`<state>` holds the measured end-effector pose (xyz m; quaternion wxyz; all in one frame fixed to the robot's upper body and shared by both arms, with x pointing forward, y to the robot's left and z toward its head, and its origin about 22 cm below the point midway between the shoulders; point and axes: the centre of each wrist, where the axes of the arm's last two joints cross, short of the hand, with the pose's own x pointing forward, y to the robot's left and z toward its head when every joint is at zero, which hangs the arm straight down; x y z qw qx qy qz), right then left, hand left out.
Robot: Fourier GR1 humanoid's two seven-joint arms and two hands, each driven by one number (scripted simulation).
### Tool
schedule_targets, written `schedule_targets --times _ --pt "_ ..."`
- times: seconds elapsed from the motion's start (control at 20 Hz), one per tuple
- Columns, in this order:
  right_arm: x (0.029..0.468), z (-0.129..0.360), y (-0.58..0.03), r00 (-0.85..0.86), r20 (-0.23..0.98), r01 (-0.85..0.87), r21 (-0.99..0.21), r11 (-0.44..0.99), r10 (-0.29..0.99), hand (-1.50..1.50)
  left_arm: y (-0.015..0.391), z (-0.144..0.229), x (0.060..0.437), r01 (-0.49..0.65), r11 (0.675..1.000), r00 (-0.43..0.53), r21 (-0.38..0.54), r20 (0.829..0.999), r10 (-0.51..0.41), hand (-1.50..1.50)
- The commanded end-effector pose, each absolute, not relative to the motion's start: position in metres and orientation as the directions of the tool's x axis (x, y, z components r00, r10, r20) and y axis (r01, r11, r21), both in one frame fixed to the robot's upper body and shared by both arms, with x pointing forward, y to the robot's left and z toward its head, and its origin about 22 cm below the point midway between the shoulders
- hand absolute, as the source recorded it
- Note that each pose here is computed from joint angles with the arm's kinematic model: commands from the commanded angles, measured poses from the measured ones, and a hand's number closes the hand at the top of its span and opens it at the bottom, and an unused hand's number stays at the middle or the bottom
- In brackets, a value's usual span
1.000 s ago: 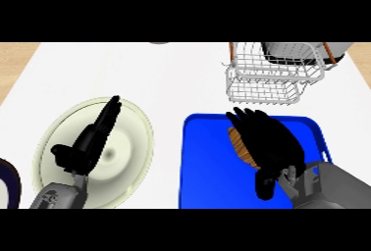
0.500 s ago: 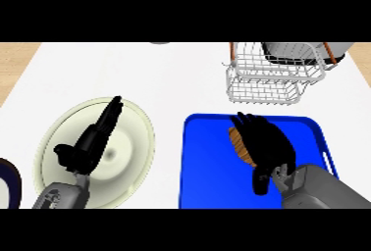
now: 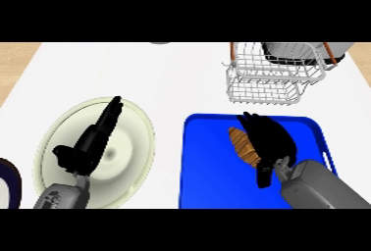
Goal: Pick the croissant from the tray and place it in the tiered basket
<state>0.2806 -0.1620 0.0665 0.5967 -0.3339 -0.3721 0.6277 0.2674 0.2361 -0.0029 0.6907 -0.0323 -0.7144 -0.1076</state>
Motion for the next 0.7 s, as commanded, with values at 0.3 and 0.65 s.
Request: schedule_targets --times 0.3,0.65 --pt "0.286 0.035 -0.160 -0.081 0.025 -0.514 -0.858 -0.020 0.996 -1.50 0.235 -0.019 0.269 0.204 0.974 0.017 0.098 0.995 -0.103 0.00" --pt "0.286 0.023 -0.154 -0.177 0.186 -0.425 -0.900 0.095 0.966 1.50 0.242 -0.022 0.262 0.183 0.978 0.014 0.102 0.994 -0.106 0.00"
